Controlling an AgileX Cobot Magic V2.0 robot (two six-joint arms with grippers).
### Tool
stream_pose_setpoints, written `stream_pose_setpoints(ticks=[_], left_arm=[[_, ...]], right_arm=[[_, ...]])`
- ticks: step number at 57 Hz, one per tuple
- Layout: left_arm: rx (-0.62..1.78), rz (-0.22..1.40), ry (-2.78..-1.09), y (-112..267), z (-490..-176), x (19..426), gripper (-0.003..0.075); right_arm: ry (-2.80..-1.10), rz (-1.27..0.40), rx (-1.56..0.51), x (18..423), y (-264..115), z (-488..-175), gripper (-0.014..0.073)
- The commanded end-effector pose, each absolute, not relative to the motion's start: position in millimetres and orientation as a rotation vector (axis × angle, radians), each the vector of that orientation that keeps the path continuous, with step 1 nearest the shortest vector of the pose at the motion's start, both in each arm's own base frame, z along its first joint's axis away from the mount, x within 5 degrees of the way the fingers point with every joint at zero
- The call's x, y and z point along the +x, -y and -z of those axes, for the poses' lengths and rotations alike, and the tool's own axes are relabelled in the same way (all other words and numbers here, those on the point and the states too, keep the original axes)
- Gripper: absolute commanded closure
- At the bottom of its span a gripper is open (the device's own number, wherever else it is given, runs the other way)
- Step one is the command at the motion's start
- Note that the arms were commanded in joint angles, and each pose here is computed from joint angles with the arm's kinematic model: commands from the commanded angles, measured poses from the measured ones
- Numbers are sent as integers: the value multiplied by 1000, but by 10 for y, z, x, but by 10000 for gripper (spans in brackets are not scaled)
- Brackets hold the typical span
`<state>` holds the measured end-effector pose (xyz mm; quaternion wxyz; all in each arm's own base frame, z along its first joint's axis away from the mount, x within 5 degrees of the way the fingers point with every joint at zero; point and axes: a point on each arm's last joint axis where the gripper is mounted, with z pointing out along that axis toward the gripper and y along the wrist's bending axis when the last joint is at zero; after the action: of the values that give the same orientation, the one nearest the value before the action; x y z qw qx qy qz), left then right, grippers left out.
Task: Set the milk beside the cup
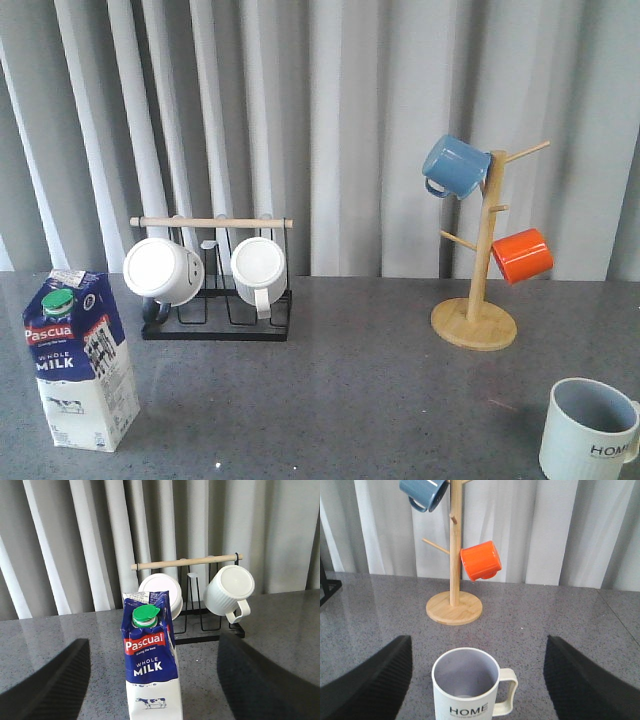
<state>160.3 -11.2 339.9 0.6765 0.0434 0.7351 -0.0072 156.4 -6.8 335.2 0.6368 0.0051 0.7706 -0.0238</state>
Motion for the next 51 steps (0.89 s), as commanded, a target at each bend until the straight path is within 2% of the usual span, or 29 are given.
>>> stream_pose_setpoints(ticks=[1, 12, 22, 28, 32, 44, 51], left_arm=[[72, 39, -1542, 116, -3586, 1606, 200], [73, 38, -1541, 116, -3588, 1604, 200], [73, 38, -1541, 116, -3588, 1604, 200], [73, 38, -1541, 116, -3588, 1604, 200], [73, 38, -1541, 116, -3588, 1604, 200], [73, 38, -1541, 116, -3588, 1604, 200], [73, 38, -1541, 116, -3588, 1604, 200]], right_arm=[[-1692, 134, -66, 1573, 74, -3499, 50], [-1737, 254, -42, 1706, 251, -3295, 50], [-1736, 274, 15, 1870, 402, -2757, 50], [-1675, 308, 28, 1875, 489, -2536, 50], [-1650, 324, 25, 1896, 536, -2457, 50], [-1725, 352, 43, 2012, 719, -2256, 50], [-1732, 314, -37, 2122, 733, -2234, 50]])
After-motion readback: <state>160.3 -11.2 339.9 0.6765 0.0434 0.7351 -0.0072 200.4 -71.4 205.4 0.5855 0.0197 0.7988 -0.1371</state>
